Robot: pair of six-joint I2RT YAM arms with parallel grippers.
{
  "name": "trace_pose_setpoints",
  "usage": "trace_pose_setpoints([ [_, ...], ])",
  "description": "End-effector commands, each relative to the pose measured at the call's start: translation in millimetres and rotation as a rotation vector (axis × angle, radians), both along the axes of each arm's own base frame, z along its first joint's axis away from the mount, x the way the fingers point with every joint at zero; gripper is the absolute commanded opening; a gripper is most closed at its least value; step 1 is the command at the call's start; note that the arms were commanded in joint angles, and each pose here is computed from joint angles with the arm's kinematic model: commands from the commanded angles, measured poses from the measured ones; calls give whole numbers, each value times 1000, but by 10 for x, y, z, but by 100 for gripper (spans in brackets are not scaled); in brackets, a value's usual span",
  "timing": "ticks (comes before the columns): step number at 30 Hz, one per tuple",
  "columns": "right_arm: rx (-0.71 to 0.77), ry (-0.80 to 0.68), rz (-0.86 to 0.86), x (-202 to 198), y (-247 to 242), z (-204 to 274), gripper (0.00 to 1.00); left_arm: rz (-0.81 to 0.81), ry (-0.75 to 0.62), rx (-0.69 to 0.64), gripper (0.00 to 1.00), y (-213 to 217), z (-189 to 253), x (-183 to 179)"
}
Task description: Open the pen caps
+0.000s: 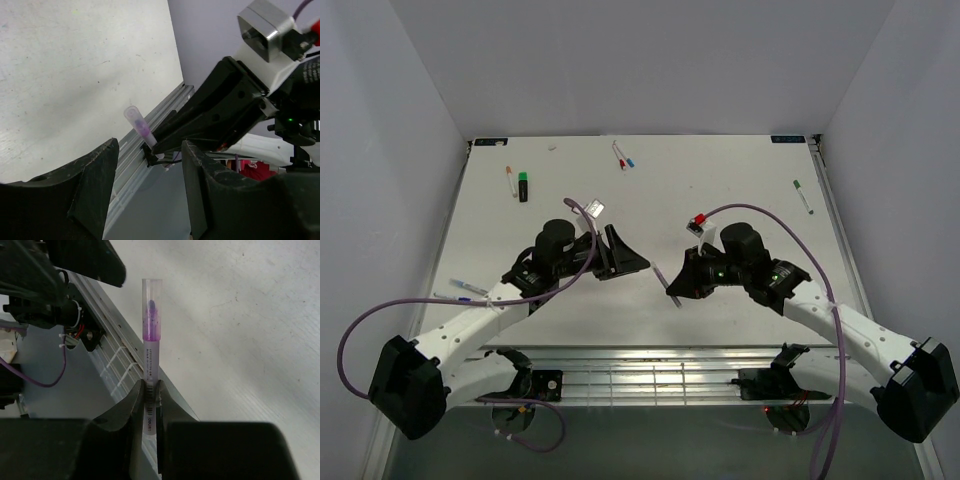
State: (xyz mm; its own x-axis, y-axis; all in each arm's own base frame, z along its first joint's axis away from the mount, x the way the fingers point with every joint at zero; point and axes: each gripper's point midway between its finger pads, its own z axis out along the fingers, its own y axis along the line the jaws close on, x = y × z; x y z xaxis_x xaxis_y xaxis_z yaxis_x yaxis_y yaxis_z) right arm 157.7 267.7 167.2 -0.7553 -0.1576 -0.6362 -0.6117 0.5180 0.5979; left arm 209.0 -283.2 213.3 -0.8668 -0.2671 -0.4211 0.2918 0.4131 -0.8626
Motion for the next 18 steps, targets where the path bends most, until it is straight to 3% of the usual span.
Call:
trace_pose_setpoints([
  [1,89,-34,27,-41,113,226,8,74,8,1,63,-42,-40,92],
  [18,98,-27,40,-31,238,226,8,147,81,61,45,-155,-258,219],
])
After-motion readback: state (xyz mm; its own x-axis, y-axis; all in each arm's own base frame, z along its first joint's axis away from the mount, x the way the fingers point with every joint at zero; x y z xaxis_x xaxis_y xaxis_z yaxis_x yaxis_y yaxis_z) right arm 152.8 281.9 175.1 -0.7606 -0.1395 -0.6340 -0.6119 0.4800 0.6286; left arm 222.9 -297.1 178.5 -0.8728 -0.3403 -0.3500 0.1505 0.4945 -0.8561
